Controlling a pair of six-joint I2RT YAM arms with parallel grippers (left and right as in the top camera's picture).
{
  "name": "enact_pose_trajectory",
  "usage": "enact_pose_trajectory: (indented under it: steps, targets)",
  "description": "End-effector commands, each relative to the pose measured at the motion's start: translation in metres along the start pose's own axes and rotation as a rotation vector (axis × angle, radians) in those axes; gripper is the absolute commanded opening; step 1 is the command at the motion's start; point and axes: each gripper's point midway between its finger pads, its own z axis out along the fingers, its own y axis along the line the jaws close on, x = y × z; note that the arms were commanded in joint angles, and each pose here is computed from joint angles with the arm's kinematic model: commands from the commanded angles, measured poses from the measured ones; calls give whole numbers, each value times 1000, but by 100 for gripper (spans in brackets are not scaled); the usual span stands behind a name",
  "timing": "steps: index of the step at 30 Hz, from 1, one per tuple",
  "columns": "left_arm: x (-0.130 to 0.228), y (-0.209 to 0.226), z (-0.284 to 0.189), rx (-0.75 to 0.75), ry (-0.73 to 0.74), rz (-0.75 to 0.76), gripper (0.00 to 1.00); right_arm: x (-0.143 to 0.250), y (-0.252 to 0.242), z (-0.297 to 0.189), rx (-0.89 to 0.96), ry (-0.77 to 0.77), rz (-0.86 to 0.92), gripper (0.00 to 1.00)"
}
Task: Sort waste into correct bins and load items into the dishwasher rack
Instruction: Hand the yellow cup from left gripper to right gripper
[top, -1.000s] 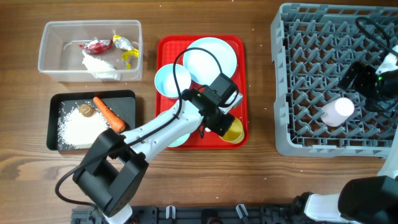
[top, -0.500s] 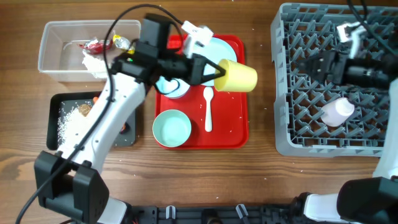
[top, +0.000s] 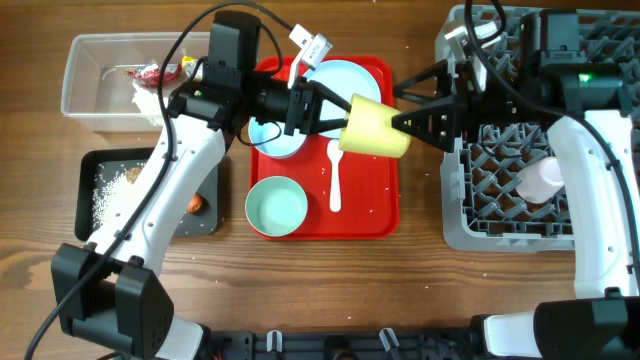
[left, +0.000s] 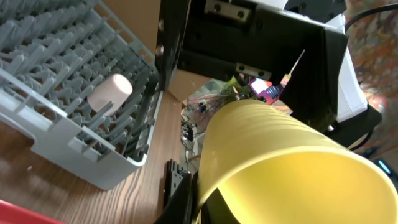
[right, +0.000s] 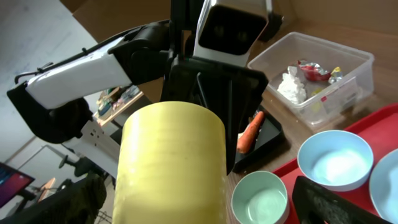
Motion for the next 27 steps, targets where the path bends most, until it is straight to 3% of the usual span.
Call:
enact_pose_trajectory:
  steps: [1,15,22,27]
  targets:
    - [-11,-9,-8,19,-19,8,4,2,8,9,-51,2,-23,96]
    - [-21,-4,-22,-5,-55,17,4,8,6,20,-60,27,-45,86]
    - [-21,-5,-22,-5,-54,17,4,11,2,25,-89,15,-23,76]
    - [-21,-5,-22,-4,-54,16,4,3,3,25,-106,-5,-34,76]
